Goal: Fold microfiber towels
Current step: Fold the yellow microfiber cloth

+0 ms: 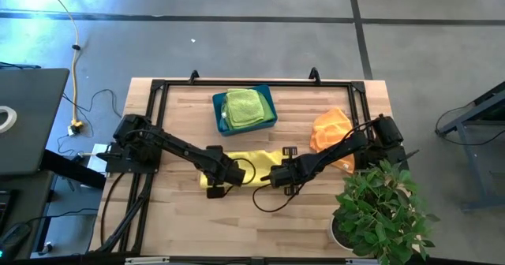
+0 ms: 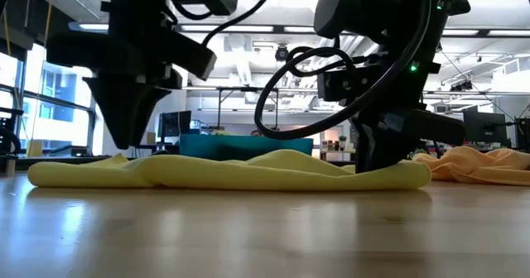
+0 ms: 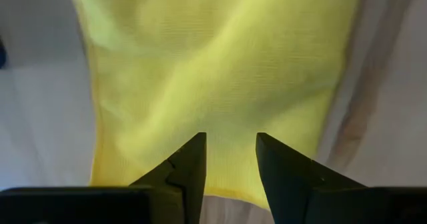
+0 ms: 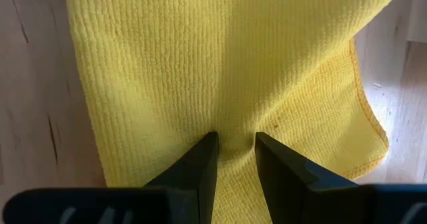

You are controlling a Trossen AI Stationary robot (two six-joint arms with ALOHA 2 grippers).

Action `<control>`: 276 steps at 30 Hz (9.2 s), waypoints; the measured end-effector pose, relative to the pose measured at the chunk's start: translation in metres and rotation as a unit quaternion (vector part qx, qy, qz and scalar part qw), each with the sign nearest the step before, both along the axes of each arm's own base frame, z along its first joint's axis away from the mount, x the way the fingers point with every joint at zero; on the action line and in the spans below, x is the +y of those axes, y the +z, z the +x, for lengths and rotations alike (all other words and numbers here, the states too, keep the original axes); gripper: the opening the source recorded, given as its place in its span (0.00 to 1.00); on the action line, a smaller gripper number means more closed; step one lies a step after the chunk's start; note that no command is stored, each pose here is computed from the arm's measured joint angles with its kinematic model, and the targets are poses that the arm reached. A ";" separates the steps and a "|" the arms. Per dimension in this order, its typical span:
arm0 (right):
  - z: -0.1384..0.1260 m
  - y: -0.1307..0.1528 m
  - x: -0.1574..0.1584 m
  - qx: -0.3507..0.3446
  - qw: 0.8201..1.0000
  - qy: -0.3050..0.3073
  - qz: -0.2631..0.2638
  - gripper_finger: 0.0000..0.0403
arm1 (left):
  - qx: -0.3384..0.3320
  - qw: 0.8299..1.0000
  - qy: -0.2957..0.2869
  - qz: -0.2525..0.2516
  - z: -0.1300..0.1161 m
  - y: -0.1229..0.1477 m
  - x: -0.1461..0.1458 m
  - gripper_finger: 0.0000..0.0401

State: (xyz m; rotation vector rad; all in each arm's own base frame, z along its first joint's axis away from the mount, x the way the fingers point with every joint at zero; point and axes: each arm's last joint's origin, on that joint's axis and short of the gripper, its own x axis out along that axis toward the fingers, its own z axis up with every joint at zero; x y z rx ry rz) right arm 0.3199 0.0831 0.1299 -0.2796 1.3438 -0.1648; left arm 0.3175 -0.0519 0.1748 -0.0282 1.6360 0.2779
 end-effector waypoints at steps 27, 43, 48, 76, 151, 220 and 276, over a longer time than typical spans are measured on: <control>-0.004 -0.001 -0.004 0.018 0.998 0.007 -0.053 0.24 | -0.008 0.982 0.037 -0.185 -0.014 -0.030 -0.048 0.29; -0.016 0.055 -0.009 -0.075 0.992 -0.018 -0.097 0.24 | -0.036 0.999 -0.016 -0.035 0.003 0.005 -0.034 0.29; -0.005 0.043 -0.031 -0.069 0.993 -0.053 -0.086 0.24 | -0.039 0.998 0.042 -0.010 -0.002 -0.014 -0.013 0.29; -0.001 0.005 -0.089 -0.057 0.988 -0.126 0.070 0.24 | -0.019 0.996 0.079 -0.049 -0.018 -0.041 -0.008 0.29; -0.103 0.023 -0.082 -0.201 0.865 -0.383 0.255 0.55 | -0.060 0.995 0.055 -0.056 0.003 -0.014 -0.022 0.29; -0.054 0.077 -0.083 -0.107 0.892 -0.434 0.063 0.00 | -0.025 0.998 0.018 -0.049 -0.003 -0.014 -0.020 0.29; 0.111 0.050 0.041 -0.326 0.885 -0.273 0.188 0.00 | 0.116 0.990 -0.079 0.033 -0.077 -0.007 -0.113 0.29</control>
